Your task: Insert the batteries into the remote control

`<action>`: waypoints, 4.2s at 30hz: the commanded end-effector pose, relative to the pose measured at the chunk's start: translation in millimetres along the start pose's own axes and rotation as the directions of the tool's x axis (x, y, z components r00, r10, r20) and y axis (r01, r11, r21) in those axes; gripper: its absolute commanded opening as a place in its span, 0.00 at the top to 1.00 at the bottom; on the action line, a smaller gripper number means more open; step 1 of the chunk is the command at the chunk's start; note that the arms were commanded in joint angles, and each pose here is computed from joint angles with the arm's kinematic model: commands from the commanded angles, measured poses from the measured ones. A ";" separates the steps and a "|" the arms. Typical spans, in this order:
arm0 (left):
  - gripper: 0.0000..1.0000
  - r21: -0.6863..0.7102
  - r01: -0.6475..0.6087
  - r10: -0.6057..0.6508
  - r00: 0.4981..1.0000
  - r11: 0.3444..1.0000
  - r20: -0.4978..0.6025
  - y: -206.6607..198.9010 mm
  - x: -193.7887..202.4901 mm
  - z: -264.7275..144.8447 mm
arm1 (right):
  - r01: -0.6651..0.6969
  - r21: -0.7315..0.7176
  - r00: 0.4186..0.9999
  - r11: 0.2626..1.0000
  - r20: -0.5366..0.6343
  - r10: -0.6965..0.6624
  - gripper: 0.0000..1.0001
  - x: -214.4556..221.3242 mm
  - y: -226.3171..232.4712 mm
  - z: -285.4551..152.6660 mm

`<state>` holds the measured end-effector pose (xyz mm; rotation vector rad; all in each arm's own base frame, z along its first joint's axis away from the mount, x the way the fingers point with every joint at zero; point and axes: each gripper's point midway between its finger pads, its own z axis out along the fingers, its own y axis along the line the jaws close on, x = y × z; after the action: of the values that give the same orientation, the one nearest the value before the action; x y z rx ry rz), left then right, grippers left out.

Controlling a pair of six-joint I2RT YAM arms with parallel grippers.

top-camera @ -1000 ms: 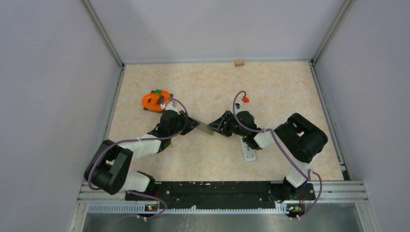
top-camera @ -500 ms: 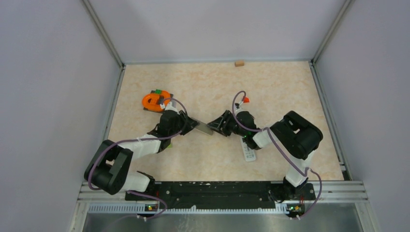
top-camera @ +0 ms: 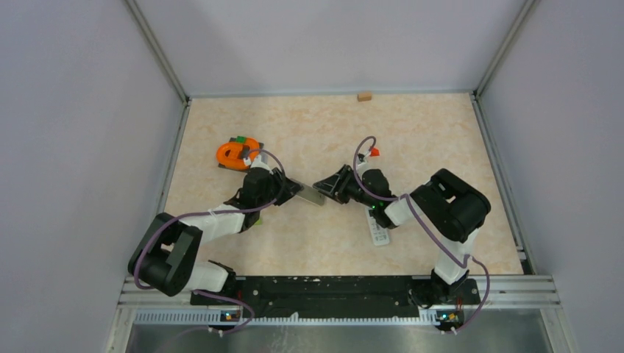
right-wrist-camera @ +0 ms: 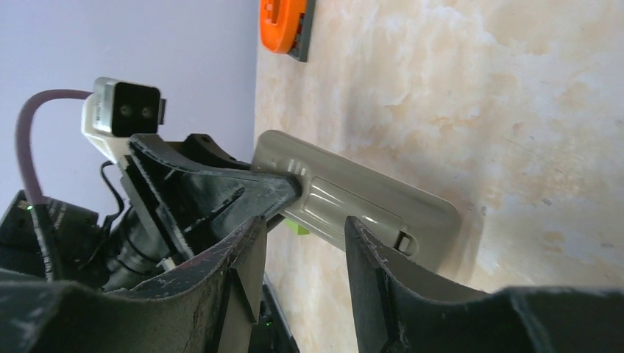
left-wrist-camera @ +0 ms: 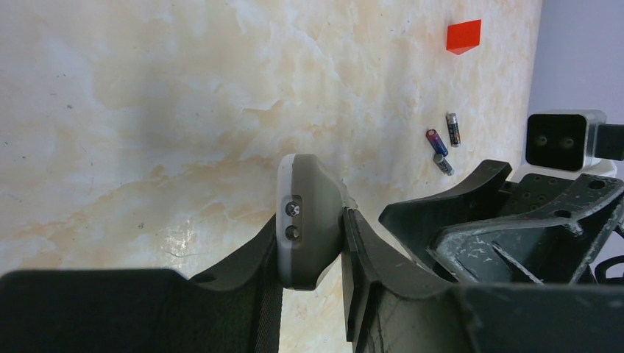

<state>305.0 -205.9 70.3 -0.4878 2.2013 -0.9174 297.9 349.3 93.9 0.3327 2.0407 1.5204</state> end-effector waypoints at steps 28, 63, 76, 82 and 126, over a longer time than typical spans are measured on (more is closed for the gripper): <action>1.00 -0.298 -0.071 0.022 0.986 0.952 -0.167 91.1 52.1 -13.0 | -0.050 0.138 0.996 0.989 -0.069 0.060 0.58 20.2 -30.6 5.3; 1.00 -0.300 -0.051 -0.001 0.986 0.953 -0.169 98.5 65.9 -13.7 | -0.047 -0.303 0.998 0.952 0.014 0.054 0.59 7.1 47.6 6.2; 1.00 -0.345 -0.096 0.040 0.985 0.934 -0.165 101.4 66.8 -12.0 | -0.134 -0.427 0.989 0.894 -0.006 0.145 0.60 3.4 72.7 -0.6; 1.00 -0.422 -0.144 0.084 0.984 0.895 -0.158 109.5 61.9 -16.7 | -0.086 -0.414 0.994 0.906 0.020 0.104 0.61 -0.4 75.9 -1.3; 1.00 -0.245 -0.372 0.352 0.928 0.895 -0.123 35.2 12.7 -48.5 | 0.405 0.308 0.900 0.861 0.031 -0.435 0.13 -70.5 3.7 -49.1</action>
<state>289.5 -181.5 88.9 -0.3811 2.2209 -0.5926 329.0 286.2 97.9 0.2513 2.1086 1.0281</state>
